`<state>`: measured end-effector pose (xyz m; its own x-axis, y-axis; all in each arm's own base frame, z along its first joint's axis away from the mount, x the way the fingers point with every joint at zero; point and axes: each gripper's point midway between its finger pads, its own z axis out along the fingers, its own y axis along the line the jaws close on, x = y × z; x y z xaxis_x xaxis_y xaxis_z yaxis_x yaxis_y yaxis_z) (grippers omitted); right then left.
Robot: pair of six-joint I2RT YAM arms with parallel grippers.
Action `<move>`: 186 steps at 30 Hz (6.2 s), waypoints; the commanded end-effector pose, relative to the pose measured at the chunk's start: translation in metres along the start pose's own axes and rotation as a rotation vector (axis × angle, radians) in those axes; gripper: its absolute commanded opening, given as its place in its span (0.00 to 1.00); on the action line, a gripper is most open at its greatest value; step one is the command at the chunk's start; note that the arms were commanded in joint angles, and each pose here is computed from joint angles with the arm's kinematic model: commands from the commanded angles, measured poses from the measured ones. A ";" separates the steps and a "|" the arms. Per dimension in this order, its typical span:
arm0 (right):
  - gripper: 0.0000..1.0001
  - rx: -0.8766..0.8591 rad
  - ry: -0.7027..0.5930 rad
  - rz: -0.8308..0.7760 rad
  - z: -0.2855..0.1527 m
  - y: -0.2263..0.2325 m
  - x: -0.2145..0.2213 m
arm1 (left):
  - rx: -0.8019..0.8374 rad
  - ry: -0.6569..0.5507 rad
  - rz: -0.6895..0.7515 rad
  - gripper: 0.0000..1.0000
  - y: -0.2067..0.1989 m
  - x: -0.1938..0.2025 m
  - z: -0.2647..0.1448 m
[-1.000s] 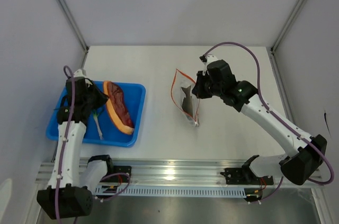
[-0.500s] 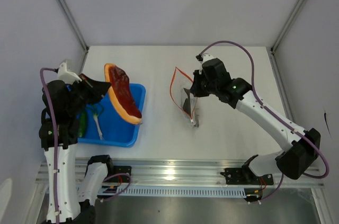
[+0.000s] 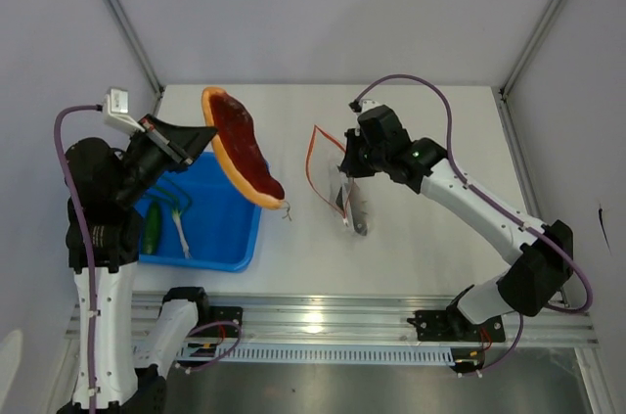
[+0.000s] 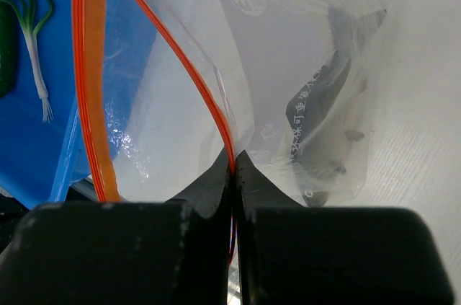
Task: Place the food in the zip-top bag and seal the zipper
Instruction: Place the fake food in the zipper food storage bag, then adjust the zipper food storage bag at the center of the board.
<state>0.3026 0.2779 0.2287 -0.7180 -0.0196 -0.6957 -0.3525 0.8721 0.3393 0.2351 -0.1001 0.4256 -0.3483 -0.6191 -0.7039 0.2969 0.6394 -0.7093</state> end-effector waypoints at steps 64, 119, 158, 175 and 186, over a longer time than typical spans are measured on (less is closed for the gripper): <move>0.00 -0.419 0.008 0.293 -0.037 0.084 -0.037 | 0.230 0.393 0.035 0.14 0.029 0.188 0.108; 0.09 -0.337 0.040 0.257 -0.039 0.047 -0.012 | 0.143 0.595 0.057 0.00 0.025 0.244 0.081; 0.51 -0.333 0.123 -0.103 -0.122 0.081 0.052 | 0.206 0.588 -0.002 0.01 0.000 0.234 0.084; 0.52 -0.178 0.101 -0.133 -0.108 0.061 0.058 | 0.187 0.606 0.020 0.01 0.002 0.240 0.084; 0.56 -0.130 0.021 -0.147 -0.124 0.055 0.034 | 0.107 0.618 0.049 0.00 0.015 0.243 0.087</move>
<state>0.1763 0.2690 0.2755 -0.7104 -0.1928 -0.6769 -0.5286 0.7811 0.3322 0.2270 -0.2783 0.2238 -0.7979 -0.1871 -0.5730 0.3760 0.5885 -0.7157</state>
